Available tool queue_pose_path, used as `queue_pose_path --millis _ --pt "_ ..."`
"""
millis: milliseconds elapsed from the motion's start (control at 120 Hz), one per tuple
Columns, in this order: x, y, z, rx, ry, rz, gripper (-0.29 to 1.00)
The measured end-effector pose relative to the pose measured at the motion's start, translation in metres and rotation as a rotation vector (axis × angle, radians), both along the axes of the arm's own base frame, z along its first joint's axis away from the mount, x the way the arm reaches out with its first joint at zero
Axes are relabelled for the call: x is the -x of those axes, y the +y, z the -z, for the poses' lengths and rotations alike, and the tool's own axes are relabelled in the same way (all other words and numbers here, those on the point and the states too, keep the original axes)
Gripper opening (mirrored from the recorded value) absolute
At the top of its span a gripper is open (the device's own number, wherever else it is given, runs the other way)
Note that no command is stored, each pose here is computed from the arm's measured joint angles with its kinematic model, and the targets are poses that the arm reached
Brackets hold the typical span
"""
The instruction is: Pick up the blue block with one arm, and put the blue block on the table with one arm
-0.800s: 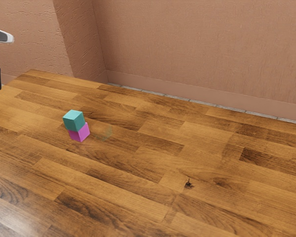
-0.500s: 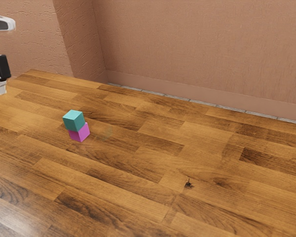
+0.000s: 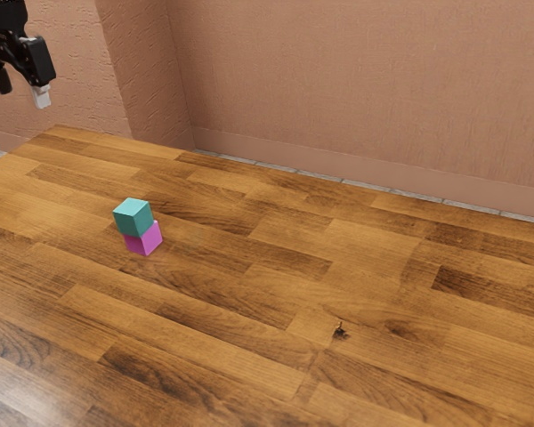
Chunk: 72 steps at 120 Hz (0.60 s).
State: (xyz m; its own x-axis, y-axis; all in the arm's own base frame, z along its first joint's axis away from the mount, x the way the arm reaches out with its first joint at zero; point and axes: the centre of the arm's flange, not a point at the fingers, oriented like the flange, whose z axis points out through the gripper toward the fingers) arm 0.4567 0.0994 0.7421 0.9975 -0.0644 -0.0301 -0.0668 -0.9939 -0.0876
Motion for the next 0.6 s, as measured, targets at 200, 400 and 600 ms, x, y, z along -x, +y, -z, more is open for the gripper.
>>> queue_pose_path --millis 200,400,600 --pt "-0.006 0.053 0.082 -0.018 0.126 -0.113 0.70" --pt "-0.037 0.087 0.153 -0.049 0.160 -0.183 0.70" --pt "-0.055 0.136 0.204 -0.063 0.187 -0.265 0.70"
